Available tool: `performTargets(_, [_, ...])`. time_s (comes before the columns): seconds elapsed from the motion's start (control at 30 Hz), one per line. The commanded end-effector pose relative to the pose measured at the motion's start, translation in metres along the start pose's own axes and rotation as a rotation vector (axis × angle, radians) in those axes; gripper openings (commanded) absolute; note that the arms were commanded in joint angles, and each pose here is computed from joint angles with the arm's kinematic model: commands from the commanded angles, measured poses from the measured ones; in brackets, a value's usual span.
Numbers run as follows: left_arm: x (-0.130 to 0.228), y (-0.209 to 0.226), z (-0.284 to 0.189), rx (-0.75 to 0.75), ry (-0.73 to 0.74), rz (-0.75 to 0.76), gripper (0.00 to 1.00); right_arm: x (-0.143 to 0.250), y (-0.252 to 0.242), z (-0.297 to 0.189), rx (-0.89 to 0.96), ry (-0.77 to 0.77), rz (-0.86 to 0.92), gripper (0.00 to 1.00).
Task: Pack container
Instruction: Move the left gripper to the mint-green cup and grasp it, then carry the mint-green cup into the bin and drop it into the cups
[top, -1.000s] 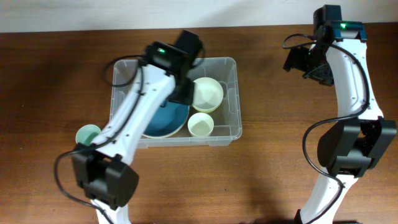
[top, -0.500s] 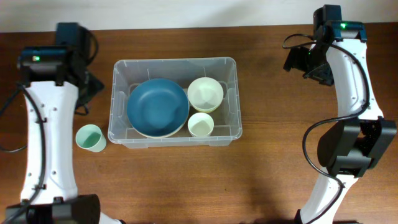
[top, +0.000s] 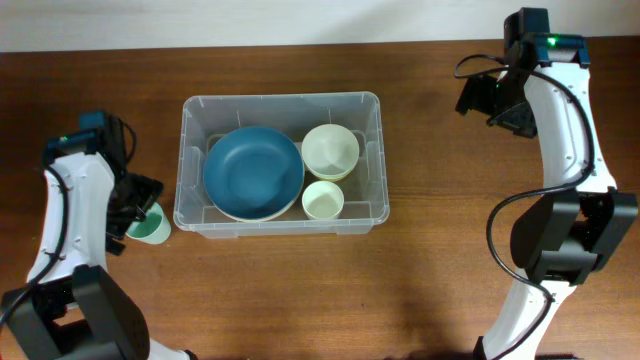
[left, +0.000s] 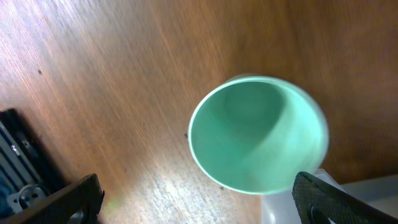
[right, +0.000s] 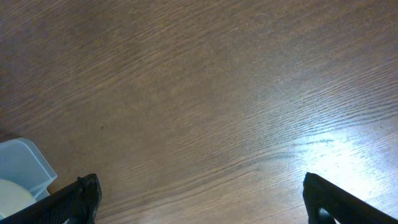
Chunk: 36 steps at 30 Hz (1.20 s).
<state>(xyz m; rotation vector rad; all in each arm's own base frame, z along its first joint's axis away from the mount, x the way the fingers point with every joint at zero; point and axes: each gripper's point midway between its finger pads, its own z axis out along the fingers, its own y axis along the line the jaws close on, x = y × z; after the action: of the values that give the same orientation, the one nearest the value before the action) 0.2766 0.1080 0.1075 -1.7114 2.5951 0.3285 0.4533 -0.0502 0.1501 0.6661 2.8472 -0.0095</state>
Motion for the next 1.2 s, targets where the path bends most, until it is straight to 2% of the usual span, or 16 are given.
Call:
performTargets(0.0, [0.011, -0.002, 0.021, 0.017, 0.038, -0.012, 0.99, 0.001, -0.001, 0.0, 0.0, 0.002, -0.006, 0.99])
performTargets(0.3, [0.018, -0.004, 0.05, 0.029, 0.032, -0.014, 0.99, 0.001, -0.001, 0.0, 0.0, 0.002, -0.006, 0.99])
performTargets(0.37, [0.018, -0.005, 0.05, 0.032, 0.03, -0.015, 0.94, 0.001, -0.001, 0.0, 0.0, 0.002, -0.006, 0.99])
performTargets(0.4, [0.017, -0.005, 0.05, 0.033, 0.03, -0.015, 0.78, 0.001, -0.001, 0.0, 0.0, 0.002, -0.006, 0.99])
performTargets(0.47, [0.017, -0.005, 0.05, 0.034, 0.029, -0.015, 0.58, 0.001, -0.001, 0.0, 0.0, 0.002, -0.006, 0.99])
performTargets(0.5, [0.017, -0.005, 0.05, 0.034, 0.029, -0.015, 0.36, 0.001, -0.001, 0.0, 0.0, 0.002, -0.006, 0.99])
performTargets(0.53, [0.017, -0.005, 0.05, 0.035, 0.028, -0.016, 0.1, 0.001, -0.001, 0.0, 0.0, 0.002, -0.006, 0.99])
performTargets(0.6, [0.016, -0.006, 0.05, 0.036, 0.025, -0.017, 0.02, 0.001, -0.001, 0.0, 0.0, 0.002, -0.006, 0.99])
performTargets(0.77, [-0.021, -0.009, 0.018, 0.105, -0.048, -0.001, 0.01, 0.001, -0.001, 0.0, 0.0, 0.002, -0.006, 0.99])
performTargets(0.9, [-0.065, -0.023, -0.07, 0.281, -0.229, 0.039, 0.01, 0.001, -0.001, 0.0, 0.0, 0.002, -0.006, 0.99])
performTargets(0.97, [-0.075, -0.038, -0.13, 0.419, -0.341, 0.172, 0.01, 0.001, -0.001, 0.0, 0.0, 0.002, -0.006, 0.99])
performTargets(1.0, [-0.069, -0.051, -0.174, 0.526, -0.418, 0.314, 0.01, 0.001, -0.001, 0.0, 0.0, 0.002, -0.006, 0.99])
performTargets(1.07, [-0.04, -0.071, -0.233, 0.688, -0.504, 0.529, 0.01, 0.001, -0.001, 0.0, 0.0, 0.002, -0.006, 0.99])
performTargets(1.17, [0.029, -0.095, -0.285, 0.844, -0.586, 0.801, 0.01, 0.001, -0.001, 0.0, 0.0, 0.002, -0.006, 0.99])
